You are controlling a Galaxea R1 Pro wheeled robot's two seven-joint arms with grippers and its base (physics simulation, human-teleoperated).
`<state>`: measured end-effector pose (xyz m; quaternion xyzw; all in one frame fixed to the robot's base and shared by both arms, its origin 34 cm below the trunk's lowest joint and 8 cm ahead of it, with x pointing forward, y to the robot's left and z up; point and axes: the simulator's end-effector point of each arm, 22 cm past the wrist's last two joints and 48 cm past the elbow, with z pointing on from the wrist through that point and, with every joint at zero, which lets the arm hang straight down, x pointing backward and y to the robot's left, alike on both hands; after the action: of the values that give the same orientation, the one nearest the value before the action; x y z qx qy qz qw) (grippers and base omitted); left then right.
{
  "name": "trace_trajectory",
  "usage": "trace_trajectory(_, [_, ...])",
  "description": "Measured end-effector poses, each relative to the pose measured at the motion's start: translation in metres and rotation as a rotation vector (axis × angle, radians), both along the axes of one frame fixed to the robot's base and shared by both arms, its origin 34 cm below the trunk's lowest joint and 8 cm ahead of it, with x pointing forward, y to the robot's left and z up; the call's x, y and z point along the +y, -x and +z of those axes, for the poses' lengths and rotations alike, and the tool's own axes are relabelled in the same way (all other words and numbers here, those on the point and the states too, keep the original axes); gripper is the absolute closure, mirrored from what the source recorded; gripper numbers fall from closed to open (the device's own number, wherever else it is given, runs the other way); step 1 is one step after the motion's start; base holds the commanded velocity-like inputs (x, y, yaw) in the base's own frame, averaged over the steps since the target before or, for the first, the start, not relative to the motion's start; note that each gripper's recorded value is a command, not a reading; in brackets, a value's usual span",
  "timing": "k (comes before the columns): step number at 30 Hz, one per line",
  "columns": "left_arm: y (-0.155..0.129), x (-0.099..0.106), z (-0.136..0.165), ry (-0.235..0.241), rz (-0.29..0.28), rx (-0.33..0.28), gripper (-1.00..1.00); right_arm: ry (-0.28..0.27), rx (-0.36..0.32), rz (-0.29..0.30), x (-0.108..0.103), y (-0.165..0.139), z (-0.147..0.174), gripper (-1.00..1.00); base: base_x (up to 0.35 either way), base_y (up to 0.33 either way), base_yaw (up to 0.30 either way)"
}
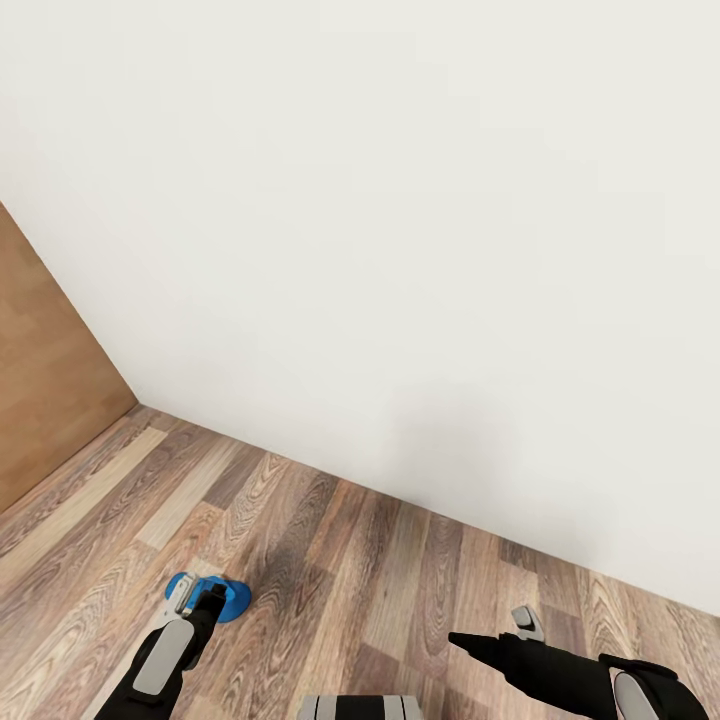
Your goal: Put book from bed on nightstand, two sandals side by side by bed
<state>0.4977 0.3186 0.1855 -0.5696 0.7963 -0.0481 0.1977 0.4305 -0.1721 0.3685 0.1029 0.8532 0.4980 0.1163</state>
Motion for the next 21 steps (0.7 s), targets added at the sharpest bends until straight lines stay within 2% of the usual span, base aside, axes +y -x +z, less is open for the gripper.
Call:
trace_trajectory(14, [-0.0005,0.0002,0.0003,-0.001,0.0,-0.002,-1.0,0.0,0.0,0.0,0.0002,0.0,0.0,-1.0,0.006,0.0,0.0])
trace_trajectory(21, [-0.0008,0.0003,0.0007,-0.001,0.001,-0.003,-1.0,0.0,0.0,0.0,0.0001,0.0,0.0002,-1.0,0.188,0.0,0.0])
